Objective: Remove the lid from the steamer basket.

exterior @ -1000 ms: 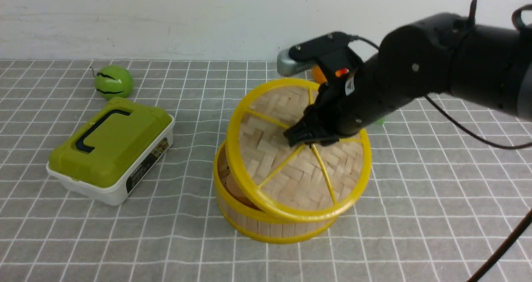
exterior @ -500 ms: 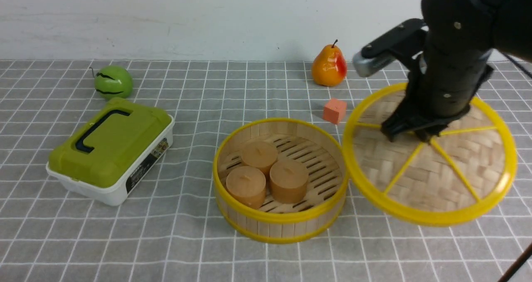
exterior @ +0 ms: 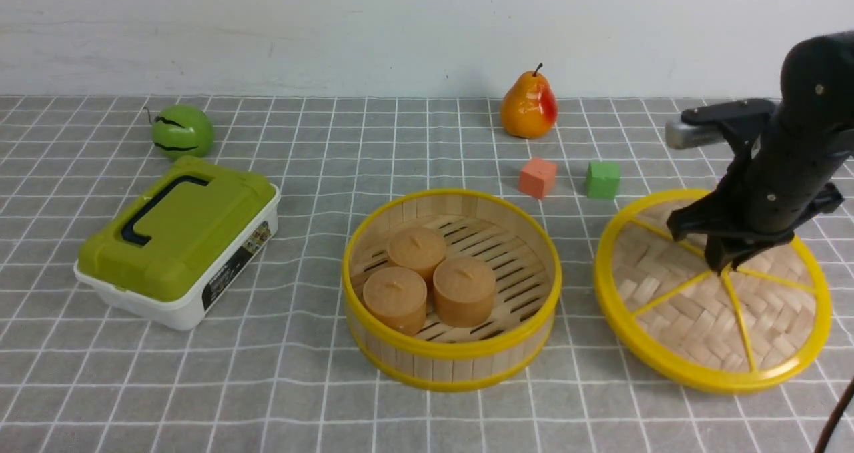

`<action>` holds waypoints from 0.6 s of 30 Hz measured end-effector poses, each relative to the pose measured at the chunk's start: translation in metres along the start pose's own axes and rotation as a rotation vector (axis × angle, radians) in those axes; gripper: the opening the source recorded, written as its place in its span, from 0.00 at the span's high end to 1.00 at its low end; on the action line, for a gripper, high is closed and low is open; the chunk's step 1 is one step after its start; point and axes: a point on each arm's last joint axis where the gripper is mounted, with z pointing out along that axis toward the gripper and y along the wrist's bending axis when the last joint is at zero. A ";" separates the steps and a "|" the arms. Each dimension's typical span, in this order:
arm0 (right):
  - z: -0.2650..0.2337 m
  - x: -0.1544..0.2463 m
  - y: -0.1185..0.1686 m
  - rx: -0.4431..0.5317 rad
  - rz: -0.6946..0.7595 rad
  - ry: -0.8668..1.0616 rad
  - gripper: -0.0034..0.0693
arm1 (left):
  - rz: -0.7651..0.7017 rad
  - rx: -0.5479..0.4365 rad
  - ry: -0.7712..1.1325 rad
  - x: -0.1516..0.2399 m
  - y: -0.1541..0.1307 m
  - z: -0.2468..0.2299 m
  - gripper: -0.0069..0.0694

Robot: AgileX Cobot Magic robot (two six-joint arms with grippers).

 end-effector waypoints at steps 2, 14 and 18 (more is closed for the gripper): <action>0.017 0.000 0.001 -0.021 -0.003 0.026 0.85 | 0.000 0.000 0.000 0.000 0.000 0.000 0.60; -0.015 0.003 0.004 -0.047 -0.039 -0.003 0.37 | 0.000 0.000 0.000 0.000 0.000 0.000 0.60; -0.087 0.012 0.010 -0.097 -0.063 -0.174 0.26 | 0.000 0.000 0.000 0.000 0.000 0.000 0.60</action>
